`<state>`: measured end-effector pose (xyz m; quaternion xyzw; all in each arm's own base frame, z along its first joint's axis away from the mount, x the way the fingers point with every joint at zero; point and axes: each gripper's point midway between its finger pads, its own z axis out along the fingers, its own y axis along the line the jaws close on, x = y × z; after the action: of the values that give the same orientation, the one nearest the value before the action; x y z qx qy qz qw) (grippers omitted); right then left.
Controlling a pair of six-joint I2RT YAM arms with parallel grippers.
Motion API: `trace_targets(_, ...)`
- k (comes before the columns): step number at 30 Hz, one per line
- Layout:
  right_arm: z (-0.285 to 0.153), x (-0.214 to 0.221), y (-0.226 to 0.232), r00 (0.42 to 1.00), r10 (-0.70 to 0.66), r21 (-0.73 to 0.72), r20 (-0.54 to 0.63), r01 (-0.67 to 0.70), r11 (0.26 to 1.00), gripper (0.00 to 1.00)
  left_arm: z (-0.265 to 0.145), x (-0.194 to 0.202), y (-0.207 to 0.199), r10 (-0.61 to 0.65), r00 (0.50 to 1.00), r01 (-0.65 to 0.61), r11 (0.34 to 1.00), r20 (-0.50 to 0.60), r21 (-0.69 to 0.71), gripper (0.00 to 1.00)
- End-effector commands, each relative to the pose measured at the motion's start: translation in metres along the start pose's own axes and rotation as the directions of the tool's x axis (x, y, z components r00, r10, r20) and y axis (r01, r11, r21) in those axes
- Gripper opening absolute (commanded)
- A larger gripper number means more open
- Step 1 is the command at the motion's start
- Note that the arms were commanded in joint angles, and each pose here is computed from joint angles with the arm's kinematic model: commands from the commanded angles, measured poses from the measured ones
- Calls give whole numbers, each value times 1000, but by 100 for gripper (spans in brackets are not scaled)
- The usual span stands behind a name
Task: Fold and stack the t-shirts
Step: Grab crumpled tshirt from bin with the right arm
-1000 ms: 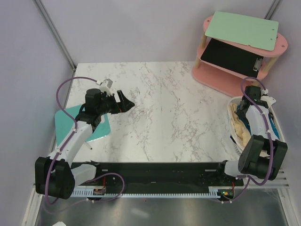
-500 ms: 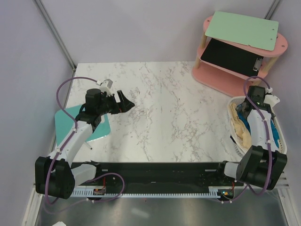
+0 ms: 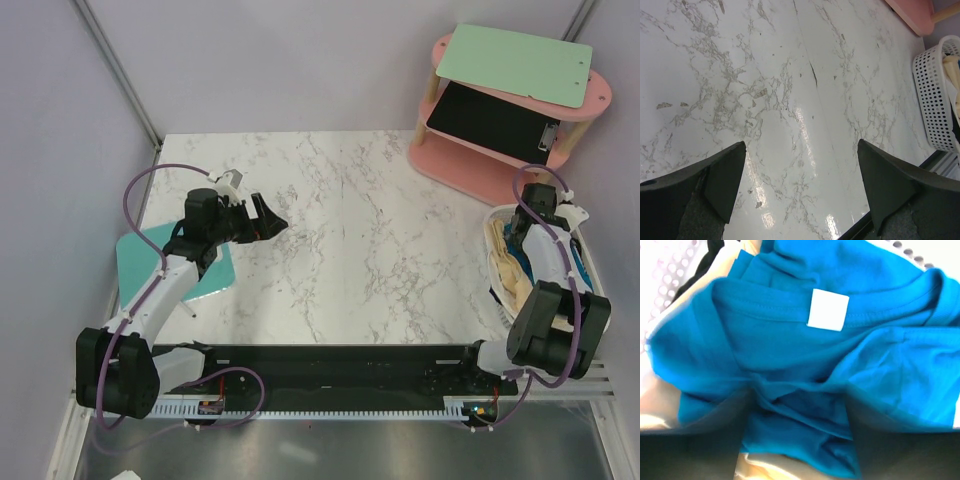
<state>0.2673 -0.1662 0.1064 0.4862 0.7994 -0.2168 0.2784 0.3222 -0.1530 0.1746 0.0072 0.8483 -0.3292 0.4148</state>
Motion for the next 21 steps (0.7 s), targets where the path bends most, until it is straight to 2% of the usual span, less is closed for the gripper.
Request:
trace_targets(1, 3, -14, 0, 997, 58, 18, 60, -59, 998, 4, -3, -7, -3, 21, 999, -21, 1000, 25, -10, 100)
trace_targets(3, -5, -19, 4, 994, 77, -30, 74, -75, 997, 0, -4, -6, -2, 20, 999, -20, 1000, 25, -14, 100)
trace_targets(8, -48, -46, -1, 973, 158, -152, 168, -133, 979, 0, -5, -6, -2, 19, 1000, -18, 1000, 24, -17, 100)
trace_targets(12, -96, -75, 2, 947, 213, -305, 242, -134, 943, 0, -9, -10, -7, 24, 999, -24, 1000, 36, -10, 100)
trace_targets(15, -141, -106, 13, 916, 271, -447, 294, -119, 887, 0, -15, -18, -13, 35, 998, -34, 999, 59, -3, 100)
trace_targets(18, -185, -128, 43, 915, 257, -590, 309, -28, 807, 0, -25, -28, -21, 56, 994, -57, 998, 93, 3, 100)
trace_targets(21, -236, -139, 82, 923, 216, -729, 320, 94, 678, 0, -35, -39, -28, 77, 988, -77, 997, 131, 1, 100)
